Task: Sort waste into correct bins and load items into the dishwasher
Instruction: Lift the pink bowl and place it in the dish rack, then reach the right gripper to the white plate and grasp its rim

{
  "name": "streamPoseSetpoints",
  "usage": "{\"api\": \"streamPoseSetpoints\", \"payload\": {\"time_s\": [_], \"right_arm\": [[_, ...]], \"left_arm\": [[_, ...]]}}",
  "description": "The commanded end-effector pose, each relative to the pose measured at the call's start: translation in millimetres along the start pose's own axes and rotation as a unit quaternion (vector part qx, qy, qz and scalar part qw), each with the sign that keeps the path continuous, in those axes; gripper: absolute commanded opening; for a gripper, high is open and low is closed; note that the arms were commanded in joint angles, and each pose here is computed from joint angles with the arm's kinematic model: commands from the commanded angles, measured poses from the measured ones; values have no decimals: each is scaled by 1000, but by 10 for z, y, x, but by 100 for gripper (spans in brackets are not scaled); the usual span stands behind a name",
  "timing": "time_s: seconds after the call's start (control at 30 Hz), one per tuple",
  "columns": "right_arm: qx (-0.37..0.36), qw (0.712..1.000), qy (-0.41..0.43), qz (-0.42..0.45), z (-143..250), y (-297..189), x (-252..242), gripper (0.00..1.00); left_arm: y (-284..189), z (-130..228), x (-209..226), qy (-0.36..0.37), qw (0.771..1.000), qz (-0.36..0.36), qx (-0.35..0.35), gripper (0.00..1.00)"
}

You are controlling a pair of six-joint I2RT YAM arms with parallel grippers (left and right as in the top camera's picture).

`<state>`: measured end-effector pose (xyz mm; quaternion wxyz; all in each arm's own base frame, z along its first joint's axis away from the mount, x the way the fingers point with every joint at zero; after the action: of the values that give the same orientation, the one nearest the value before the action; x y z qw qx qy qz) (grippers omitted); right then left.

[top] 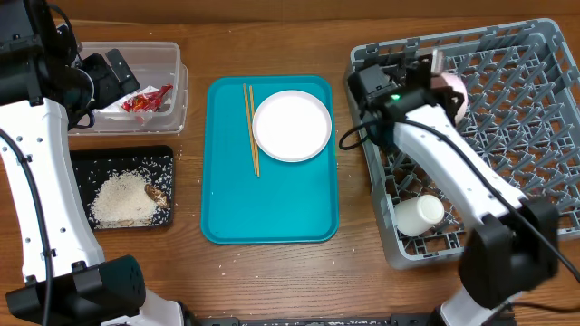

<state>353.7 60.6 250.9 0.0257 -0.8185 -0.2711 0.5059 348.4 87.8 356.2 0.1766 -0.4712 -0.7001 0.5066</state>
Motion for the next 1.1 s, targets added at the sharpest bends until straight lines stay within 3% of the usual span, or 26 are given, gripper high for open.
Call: {"api": "streamPoseSetpoints", "payload": {"time_s": [0.0, 0.37, 0.6, 1.07], "right_arm": [[-17, 998, -59, 27, 16, -50, 125, 4], [13, 993, -116, 27, 381, 32, 296, 4], [50, 990, -129, -38, 569, -36, 462, 4], [45, 981, -156, -103, 680, -391, 642, 5]], "left_arm": [[-60, -34, -7, 5, 1000, 6, -10, 100], [-60, -34, -7, 5, 1000, 6, -10, 100], [-60, -34, -7, 5, 1000, 6, -10, 100], [-60, -34, -7, 5, 1000, 6, -10, 100]]}}
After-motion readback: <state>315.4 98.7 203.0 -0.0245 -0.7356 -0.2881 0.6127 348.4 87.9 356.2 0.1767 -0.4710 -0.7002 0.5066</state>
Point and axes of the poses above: each gripper's point midway between its finger pads, its own y axis out along the fingers, its own x axis along the line the jaws close on, z = x × y, the point moved 8 cm from there along -y, back along the fingers, and after that the axes turned 2 degrees about -y, right-handed, at the moved point
